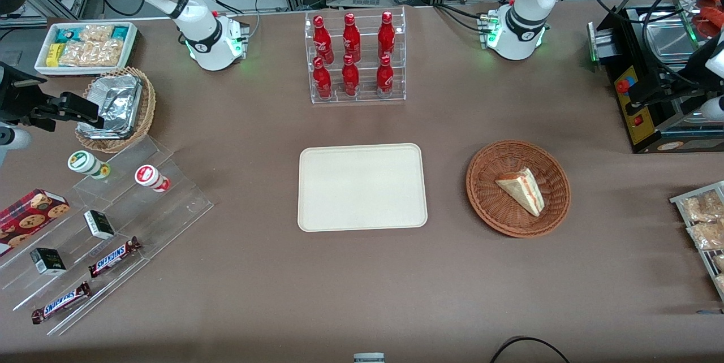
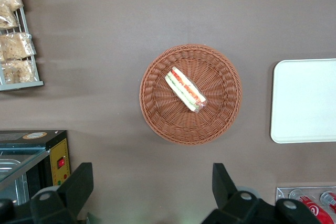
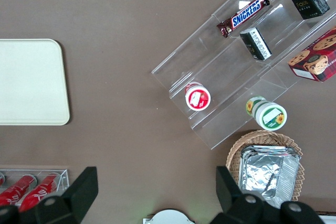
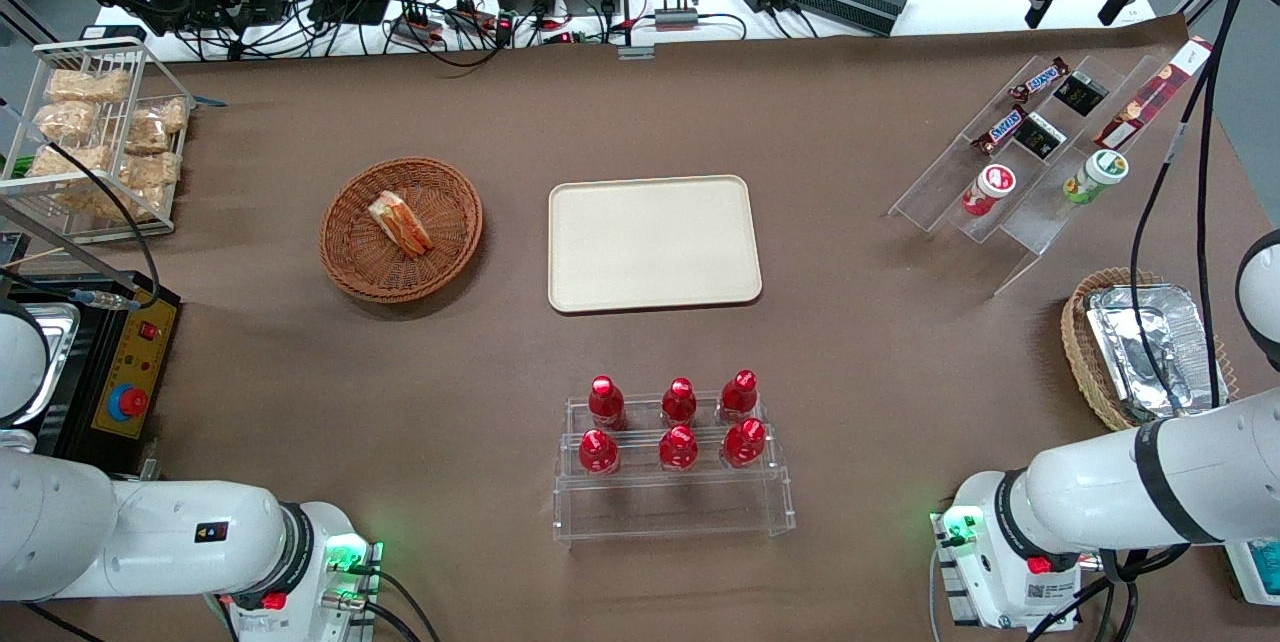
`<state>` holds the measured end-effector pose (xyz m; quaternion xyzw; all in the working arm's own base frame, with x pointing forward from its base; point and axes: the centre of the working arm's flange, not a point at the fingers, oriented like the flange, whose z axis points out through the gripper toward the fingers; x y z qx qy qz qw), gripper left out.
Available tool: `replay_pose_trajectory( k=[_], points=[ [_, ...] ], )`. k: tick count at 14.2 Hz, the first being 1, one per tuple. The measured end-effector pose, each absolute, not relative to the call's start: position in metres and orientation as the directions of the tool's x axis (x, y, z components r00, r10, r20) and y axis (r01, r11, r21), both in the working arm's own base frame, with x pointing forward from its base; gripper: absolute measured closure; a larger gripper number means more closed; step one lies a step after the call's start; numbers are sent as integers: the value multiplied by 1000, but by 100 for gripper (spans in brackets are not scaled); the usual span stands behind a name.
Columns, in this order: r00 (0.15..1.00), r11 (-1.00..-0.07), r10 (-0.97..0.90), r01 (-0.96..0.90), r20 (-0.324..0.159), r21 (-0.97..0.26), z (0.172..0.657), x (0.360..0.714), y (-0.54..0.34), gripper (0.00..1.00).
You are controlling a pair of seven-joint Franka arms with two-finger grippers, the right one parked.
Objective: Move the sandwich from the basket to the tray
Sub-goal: 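Move the left gripper over the wrapped sandwich in the wicker basket, then lower the left gripper and close it on the wrapped sandwich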
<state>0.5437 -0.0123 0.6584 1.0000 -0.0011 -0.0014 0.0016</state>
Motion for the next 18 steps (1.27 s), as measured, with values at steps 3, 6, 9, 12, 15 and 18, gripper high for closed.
replay_pose_trajectory(
  k=[3, 6, 9, 12, 15, 18],
  points=[
    [1000, -1000, -3, -3, -16, 3, 654, 544, -13, 0],
    [998, -1000, -3, -3, -67, 0, 624, 549, -13, 0],
    [995, -1000, 18, 18, -94, -3, 562, 559, -17, 0],
    [986, -989, 149, 148, -78, -14, 497, 559, -37, 0],
    [937, -937, 350, 350, -19, -7, 440, 549, -62, 0],
    [871, -871, 491, 491, 26, 23, 392, 533, -80, 0]
  ],
)
